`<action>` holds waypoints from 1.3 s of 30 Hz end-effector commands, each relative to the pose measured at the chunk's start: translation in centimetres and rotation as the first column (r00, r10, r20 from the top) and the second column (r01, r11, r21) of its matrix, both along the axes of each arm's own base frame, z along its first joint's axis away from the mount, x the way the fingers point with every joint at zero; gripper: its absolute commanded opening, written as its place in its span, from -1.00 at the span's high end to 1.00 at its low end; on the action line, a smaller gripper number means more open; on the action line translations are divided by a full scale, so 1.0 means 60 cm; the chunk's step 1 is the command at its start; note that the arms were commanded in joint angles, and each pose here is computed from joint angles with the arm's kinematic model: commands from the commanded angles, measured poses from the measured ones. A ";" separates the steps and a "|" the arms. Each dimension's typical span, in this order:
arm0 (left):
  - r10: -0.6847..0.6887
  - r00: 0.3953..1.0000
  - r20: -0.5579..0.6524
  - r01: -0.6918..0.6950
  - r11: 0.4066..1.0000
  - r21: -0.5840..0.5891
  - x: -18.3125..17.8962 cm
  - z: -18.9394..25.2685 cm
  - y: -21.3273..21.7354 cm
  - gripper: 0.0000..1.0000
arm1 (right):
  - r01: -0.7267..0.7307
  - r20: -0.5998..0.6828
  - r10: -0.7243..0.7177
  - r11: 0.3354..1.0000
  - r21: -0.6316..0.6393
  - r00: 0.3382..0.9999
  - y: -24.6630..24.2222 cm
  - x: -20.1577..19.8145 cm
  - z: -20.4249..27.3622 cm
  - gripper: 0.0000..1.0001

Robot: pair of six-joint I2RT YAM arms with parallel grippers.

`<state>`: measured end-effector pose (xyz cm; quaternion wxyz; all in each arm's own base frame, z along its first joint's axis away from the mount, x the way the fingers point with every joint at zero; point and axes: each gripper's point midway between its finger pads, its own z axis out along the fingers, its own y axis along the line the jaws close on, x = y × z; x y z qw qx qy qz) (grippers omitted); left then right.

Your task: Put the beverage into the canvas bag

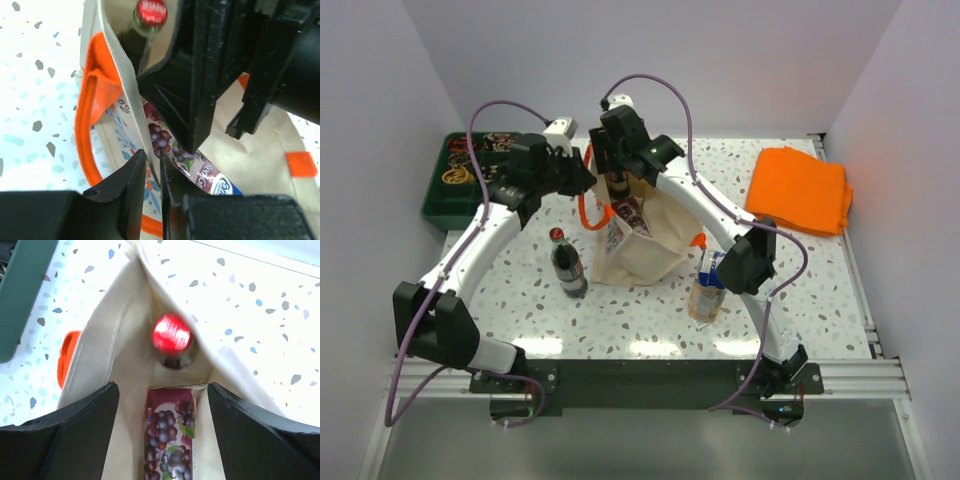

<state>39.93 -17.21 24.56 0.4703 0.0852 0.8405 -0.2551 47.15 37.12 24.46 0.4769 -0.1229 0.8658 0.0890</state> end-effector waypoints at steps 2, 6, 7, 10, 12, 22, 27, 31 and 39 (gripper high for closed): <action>-0.011 0.998 0.055 0.011 1.000 -0.003 -0.004 0.023 -0.002 0.56 | 0.016 0.093 -0.022 0.997 0.070 0.995 -0.015 -0.003 0.091 -0.50; -0.009 0.998 0.054 0.009 1.000 0.000 -0.003 0.022 -0.001 0.61 | 0.008 0.103 -0.016 0.997 0.071 0.995 -0.018 -0.007 0.104 -0.50; -0.007 0.999 0.052 0.007 1.000 0.000 -0.003 0.022 -0.001 0.62 | 0.005 0.106 -0.012 0.997 0.073 0.994 -0.018 -0.009 0.108 -0.50; -0.008 0.999 0.047 0.008 1.000 -0.001 -0.001 0.019 -0.002 0.71 | 0.000 0.110 -0.009 0.997 0.080 0.994 -0.019 -0.012 0.116 -0.50; -0.007 0.999 0.043 0.007 1.000 -0.001 0.001 0.017 -0.003 0.74 | -0.003 0.117 -0.007 0.996 0.088 0.993 -0.020 -0.014 0.126 -0.50; -0.009 0.999 0.052 0.009 1.000 0.001 0.004 0.026 -0.003 0.74 | -0.028 0.169 0.004 0.990 0.136 0.986 -0.046 -0.047 0.207 -0.54; -0.007 0.998 0.063 0.007 1.000 0.000 0.007 0.034 -0.003 0.62 | -0.037 0.184 0.010 0.989 0.146 0.983 -0.062 -0.068 0.239 -0.54; -0.008 0.998 0.066 0.008 1.000 -0.005 0.005 0.038 -0.004 0.51 | -0.023 0.180 -0.002 0.990 0.138 0.984 -0.084 -0.082 0.248 -0.56; -0.007 0.995 0.101 0.009 1.000 -0.014 0.008 0.063 -0.004 0.19 | 0.045 0.169 -0.068 0.989 0.141 0.983 -0.166 -0.100 0.257 -0.58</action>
